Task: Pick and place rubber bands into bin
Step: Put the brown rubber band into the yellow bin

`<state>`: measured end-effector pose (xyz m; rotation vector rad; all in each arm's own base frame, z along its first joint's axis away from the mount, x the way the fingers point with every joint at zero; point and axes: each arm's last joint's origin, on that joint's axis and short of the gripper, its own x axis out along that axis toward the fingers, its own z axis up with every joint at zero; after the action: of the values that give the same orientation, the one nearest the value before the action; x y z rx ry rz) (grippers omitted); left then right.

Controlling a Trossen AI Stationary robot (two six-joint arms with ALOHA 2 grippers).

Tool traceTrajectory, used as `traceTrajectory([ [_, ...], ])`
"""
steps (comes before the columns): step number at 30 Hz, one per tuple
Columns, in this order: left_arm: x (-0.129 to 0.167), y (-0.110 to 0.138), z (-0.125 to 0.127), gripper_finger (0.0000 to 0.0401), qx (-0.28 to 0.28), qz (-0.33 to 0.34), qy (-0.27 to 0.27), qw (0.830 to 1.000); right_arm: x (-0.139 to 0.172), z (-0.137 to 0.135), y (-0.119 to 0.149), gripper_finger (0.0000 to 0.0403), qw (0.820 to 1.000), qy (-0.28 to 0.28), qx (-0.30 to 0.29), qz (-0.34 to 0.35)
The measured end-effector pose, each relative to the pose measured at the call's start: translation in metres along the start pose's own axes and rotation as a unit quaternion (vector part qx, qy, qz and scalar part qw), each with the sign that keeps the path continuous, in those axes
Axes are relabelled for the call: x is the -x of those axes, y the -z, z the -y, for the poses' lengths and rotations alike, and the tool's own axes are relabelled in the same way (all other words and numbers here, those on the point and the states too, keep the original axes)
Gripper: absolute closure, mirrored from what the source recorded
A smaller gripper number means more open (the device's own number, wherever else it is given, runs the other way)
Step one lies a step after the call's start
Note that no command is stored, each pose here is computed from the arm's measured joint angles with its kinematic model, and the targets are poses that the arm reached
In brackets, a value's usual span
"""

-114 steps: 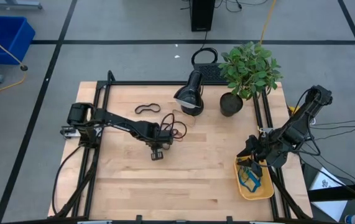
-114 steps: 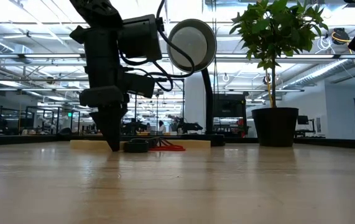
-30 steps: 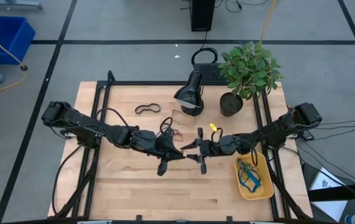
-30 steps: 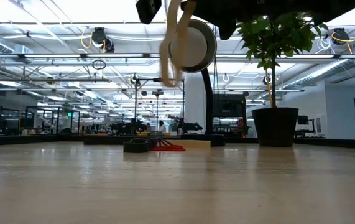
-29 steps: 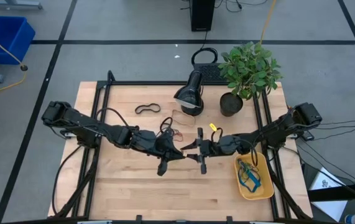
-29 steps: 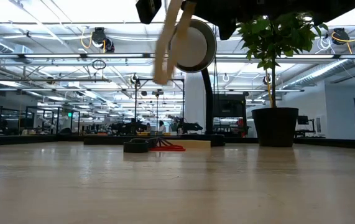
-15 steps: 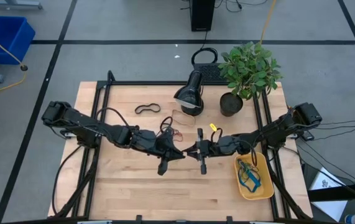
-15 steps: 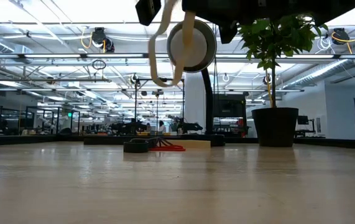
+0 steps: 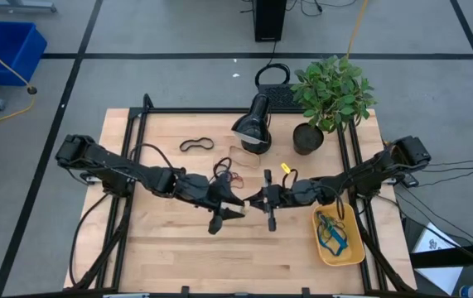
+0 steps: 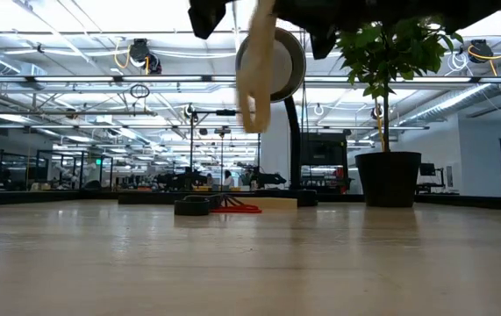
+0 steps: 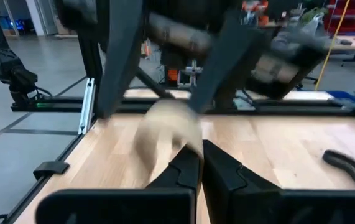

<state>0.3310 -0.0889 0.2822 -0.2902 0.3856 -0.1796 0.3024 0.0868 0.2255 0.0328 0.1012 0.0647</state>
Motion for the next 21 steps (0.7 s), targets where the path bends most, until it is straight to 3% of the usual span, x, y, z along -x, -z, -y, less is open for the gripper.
traceTrajectory([
  [6, 0.001, 0.015, -0.004, 0.0178, 0.018, -0.081, -0.006, 0.997, 0.019, 0.003, -0.025, 0.0402, 1.000, 0.002, 0.020, 0.022],
  [13, 0.006, 0.031, -0.012, 0.0160, 0.050, -0.166, -0.049, 0.984, 0.057, 0.007, -0.053, 0.0402, 0.999, 0.031, 0.025, 0.012],
  [21, 0.009, 0.036, -0.025, 0.0160, 0.085, -0.185, -0.127, 0.971, 0.108, 0.001, -0.063, 0.0402, 0.998, -0.005, -0.013, -0.054],
])
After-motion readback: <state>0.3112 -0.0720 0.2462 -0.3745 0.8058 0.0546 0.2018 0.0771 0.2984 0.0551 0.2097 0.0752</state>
